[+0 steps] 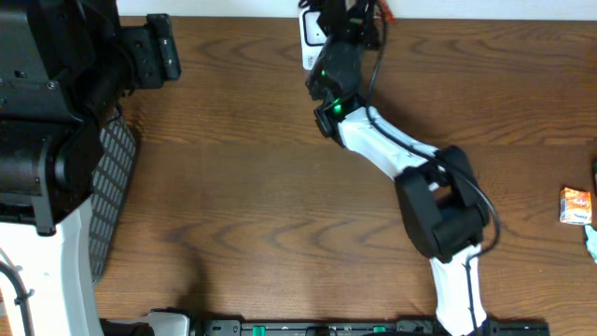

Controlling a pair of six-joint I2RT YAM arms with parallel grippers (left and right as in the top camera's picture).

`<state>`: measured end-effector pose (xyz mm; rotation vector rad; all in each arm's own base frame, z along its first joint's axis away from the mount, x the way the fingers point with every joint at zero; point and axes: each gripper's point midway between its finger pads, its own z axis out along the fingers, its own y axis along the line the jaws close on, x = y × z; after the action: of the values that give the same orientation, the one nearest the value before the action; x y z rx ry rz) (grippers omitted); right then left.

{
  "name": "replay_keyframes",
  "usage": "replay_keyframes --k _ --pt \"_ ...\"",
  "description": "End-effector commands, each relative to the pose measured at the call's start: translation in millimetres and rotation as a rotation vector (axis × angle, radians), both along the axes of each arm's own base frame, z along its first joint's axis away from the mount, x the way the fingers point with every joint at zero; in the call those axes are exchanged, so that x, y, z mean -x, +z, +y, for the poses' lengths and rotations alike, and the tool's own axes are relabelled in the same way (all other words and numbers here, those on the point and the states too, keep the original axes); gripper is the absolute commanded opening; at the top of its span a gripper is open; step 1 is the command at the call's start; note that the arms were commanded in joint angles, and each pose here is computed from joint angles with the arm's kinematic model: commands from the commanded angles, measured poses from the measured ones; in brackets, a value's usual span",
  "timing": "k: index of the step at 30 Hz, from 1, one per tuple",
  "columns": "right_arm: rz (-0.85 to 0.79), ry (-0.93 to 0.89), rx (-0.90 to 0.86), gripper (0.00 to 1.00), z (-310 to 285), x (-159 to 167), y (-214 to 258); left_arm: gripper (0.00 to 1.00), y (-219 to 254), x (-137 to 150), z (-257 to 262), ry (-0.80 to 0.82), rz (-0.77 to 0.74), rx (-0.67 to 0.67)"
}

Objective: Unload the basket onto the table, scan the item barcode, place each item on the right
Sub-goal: 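Hold the chocolate bar's barcode against the scanner face with the right gripper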

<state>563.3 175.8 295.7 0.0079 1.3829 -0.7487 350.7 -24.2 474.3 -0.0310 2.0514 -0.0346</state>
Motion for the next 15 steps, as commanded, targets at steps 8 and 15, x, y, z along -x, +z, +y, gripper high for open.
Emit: replay_keyframes --k 8,15 --pt "-0.002 0.124 0.188 0.02 49.4 -40.3 -58.8 0.85 1.7 2.0 4.1 0.01 -0.006 -0.017" --pt "0.065 0.255 0.171 0.02 64.2 -75.9 -79.0 0.85 1.7 2.0 4.1 0.01 -0.006 -0.017"
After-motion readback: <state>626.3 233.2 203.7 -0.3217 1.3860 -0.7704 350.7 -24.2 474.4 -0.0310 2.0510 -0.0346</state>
